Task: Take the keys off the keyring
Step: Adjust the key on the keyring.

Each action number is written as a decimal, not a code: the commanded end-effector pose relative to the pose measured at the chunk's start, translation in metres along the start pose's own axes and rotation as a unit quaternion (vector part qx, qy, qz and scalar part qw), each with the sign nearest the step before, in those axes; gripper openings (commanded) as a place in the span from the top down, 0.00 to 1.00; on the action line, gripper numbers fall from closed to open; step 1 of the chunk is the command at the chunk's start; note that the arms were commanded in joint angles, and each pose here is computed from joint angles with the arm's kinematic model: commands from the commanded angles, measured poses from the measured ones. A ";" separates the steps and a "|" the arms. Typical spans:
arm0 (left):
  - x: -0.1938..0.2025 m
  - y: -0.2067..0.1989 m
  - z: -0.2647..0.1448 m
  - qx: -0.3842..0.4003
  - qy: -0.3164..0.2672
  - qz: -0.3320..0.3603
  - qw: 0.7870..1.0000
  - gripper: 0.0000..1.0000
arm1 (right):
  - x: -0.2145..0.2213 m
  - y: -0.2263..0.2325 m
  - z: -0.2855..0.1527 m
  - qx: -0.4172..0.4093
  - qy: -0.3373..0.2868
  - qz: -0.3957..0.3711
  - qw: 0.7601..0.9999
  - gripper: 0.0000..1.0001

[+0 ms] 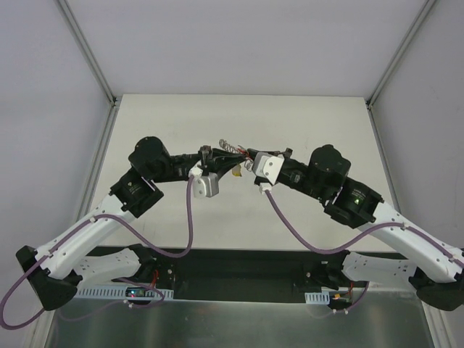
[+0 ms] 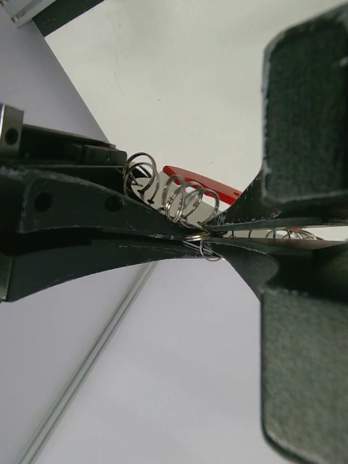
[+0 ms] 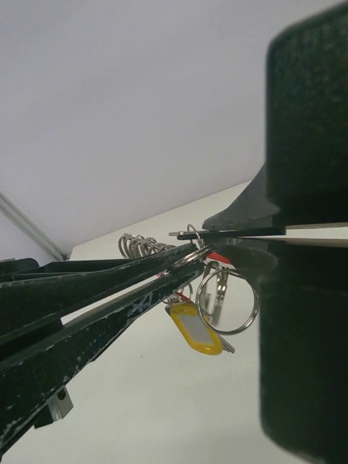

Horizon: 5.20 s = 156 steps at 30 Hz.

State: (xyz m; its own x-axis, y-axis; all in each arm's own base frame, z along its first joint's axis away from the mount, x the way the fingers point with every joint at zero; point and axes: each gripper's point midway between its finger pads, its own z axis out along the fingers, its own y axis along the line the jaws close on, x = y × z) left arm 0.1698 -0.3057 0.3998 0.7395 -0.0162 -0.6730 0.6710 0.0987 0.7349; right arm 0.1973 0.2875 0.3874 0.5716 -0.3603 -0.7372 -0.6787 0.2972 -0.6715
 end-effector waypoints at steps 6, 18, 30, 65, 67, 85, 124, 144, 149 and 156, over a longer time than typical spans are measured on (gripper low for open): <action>-0.010 0.018 -0.001 -0.005 -0.009 -0.110 0.994 1.00 | -0.014 -0.063 0.005 0.110 -0.023 -0.030 0.993 0.99; -0.019 0.013 -0.008 -0.036 -0.029 -0.251 0.967 1.00 | -0.001 -0.047 0.004 0.121 -0.057 -0.020 0.991 0.99; -0.011 0.030 -0.009 -0.083 -0.029 -0.271 0.958 1.00 | 0.023 -0.028 0.002 0.147 -0.044 -0.040 0.987 0.99; -0.009 0.010 -0.003 -0.036 -0.058 -0.259 0.963 1.00 | 0.028 -0.008 0.008 0.108 0.010 -0.028 0.994 0.99; -0.004 0.008 -0.005 -0.042 -0.062 -0.265 0.961 1.00 | 0.029 -0.007 0.007 0.109 0.008 -0.024 0.994 0.99; -0.013 0.025 -0.009 -0.015 -0.183 -0.441 0.879 1.00 | 0.002 -0.024 -0.013 0.132 -0.034 0.007 0.991 0.99; -0.087 0.020 -0.006 0.137 -0.270 -0.344 0.889 1.00 | -0.045 -0.028 -0.045 0.101 -0.118 0.004 0.988 0.99; -0.071 0.030 0.006 0.111 -0.280 -0.389 0.871 1.00 | -0.058 -0.032 -0.057 0.100 -0.136 0.015 0.985 0.99; -0.073 0.040 0.007 0.099 -0.291 -0.415 0.856 1.00 | -0.059 -0.034 -0.058 0.104 -0.136 0.014 0.985 0.99; -0.082 0.043 0.005 0.104 -0.296 -0.418 0.852 1.00 | -0.059 -0.032 -0.056 0.099 -0.138 0.017 0.985 0.99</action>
State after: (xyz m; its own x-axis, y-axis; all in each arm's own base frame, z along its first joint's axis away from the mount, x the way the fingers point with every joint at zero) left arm 0.1713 -0.3301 0.4329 -0.4132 -0.2565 -0.8738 0.8838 -0.3444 -0.3168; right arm 0.1748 0.2537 0.4128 0.6222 -0.2238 -0.7502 -0.6210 0.4424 -0.6470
